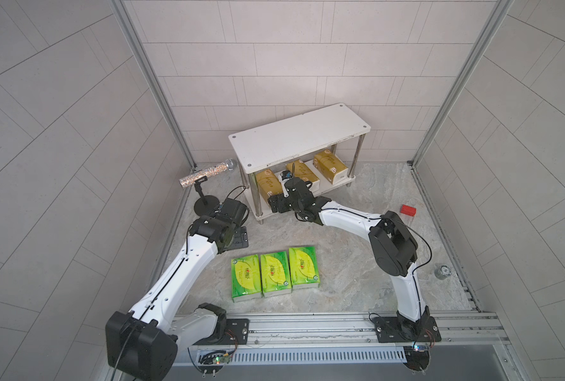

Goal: Place the tissue boxes on the shelf by color
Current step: Place a box of tissues on the shelf.

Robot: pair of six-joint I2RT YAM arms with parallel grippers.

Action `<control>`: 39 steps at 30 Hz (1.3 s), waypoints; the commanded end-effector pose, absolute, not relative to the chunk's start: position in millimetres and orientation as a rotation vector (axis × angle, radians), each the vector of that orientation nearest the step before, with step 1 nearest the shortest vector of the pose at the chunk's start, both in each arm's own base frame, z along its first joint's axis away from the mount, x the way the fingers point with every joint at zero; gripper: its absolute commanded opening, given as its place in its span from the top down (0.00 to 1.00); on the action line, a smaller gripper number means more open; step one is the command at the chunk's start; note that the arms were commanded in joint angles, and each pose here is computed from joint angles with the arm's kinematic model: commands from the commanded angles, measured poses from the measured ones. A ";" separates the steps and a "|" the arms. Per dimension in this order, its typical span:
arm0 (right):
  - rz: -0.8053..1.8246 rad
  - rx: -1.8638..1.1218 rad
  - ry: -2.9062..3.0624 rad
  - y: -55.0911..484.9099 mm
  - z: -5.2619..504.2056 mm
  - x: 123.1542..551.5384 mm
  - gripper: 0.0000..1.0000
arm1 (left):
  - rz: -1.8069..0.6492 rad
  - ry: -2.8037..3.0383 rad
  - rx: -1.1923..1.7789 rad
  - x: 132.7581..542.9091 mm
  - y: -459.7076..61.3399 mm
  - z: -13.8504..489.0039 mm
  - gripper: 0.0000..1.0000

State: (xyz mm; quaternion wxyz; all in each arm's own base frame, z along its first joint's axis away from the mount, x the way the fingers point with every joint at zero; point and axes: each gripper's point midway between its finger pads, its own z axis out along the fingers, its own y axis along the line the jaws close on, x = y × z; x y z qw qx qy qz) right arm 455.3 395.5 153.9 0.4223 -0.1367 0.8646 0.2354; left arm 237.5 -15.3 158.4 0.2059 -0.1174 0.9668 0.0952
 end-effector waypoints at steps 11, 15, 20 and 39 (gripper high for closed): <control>0.571 -0.345 2.161 368.0 163.2 438.1 0.11 | 0.283 2.693 -0.333 238.6 -12.9 162.4 0.00; 0.565 -0.337 2.181 369.4 152.8 445.6 0.12 | 0.291 2.692 -0.332 238.3 -11.8 162.5 0.00; 0.579 -0.302 2.175 375.7 151.2 454.6 0.12 | 0.286 2.689 -0.336 237.8 -12.0 163.4 0.00; 0.603 -0.264 2.188 383.2 148.3 462.3 0.11 | 0.295 2.688 -0.335 236.5 -10.6 164.3 0.00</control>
